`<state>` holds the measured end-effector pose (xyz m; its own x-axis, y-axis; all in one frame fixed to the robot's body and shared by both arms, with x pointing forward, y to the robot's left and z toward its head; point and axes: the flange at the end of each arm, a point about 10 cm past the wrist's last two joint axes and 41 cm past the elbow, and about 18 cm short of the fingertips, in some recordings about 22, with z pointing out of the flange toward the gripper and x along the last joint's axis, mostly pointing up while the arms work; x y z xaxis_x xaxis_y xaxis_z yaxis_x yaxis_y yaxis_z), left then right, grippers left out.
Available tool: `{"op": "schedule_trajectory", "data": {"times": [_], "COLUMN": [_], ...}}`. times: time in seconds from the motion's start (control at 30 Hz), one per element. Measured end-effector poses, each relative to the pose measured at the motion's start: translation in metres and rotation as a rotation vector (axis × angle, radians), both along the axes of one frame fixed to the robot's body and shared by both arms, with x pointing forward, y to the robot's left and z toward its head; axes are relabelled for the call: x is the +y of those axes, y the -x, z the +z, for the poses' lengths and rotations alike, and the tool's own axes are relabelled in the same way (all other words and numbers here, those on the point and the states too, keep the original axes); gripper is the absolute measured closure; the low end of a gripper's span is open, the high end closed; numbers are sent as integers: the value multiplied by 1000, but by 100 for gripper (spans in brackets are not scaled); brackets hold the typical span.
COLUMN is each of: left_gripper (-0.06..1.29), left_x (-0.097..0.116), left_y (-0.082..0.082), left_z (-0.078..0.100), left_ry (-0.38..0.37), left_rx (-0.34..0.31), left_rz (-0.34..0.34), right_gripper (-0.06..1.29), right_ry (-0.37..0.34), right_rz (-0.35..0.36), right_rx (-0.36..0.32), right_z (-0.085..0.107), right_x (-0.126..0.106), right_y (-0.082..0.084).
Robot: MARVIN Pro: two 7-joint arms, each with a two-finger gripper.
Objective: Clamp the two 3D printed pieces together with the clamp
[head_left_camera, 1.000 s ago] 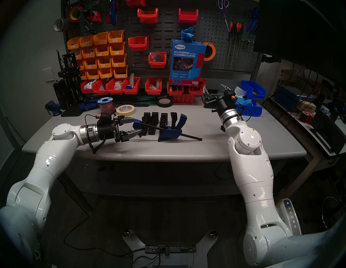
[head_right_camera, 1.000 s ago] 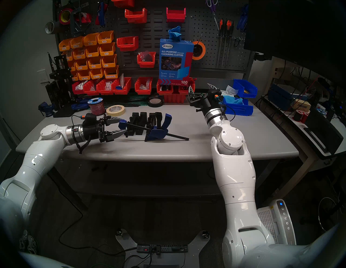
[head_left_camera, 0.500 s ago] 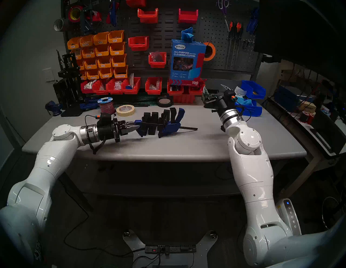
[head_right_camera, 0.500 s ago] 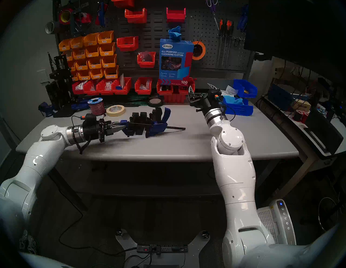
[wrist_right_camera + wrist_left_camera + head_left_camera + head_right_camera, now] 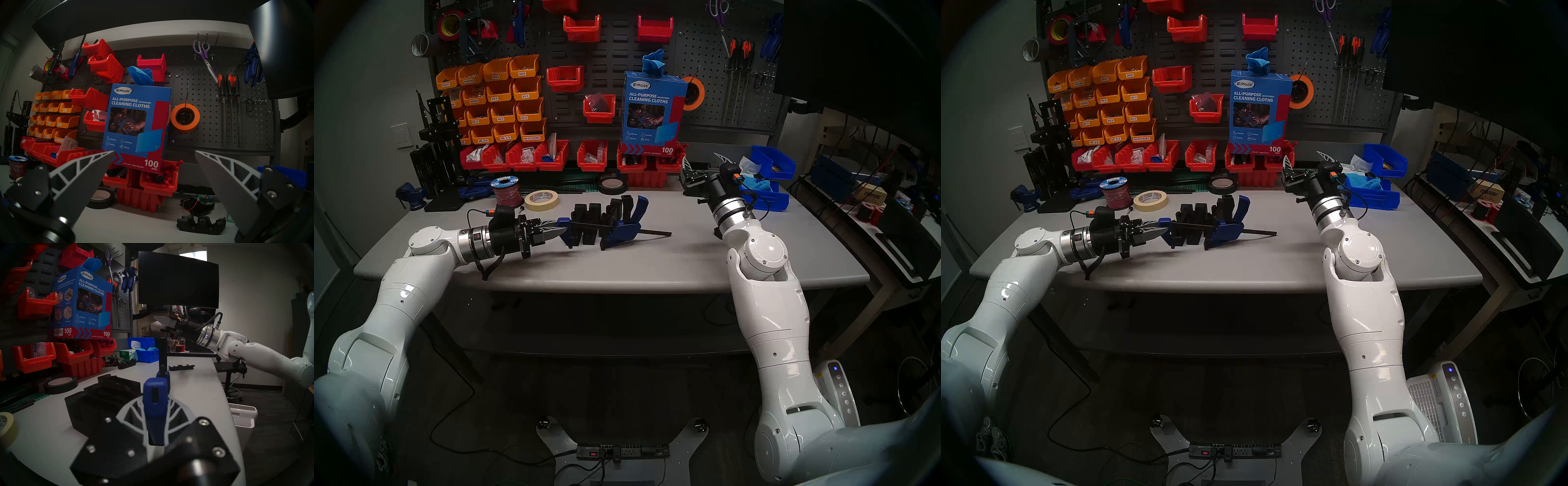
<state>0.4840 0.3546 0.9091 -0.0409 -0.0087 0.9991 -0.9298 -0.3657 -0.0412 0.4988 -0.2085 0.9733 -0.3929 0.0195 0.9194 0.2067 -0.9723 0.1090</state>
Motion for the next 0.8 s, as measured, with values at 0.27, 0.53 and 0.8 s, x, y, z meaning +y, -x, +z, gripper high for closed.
{"op": "schedule_trajectory", "data": {"times": [0.27,0.53,0.8], "left_gripper": [114,116,116], "left_x": [0,0,-2], "left_y": [1,3,5], "left_z": [-1,-1,-1], "left_ry": [9,15,23], "left_rx": [4,7,12], "left_rz": [1,1,5], "right_gripper": [-1,-1,-1], "right_ry": [0,0,0], "right_rz": [0,0,0], "right_rx": [0,0,0], "right_z": [0,0,0], "right_x": [0,0,0], "right_y": [0,0,0]}}
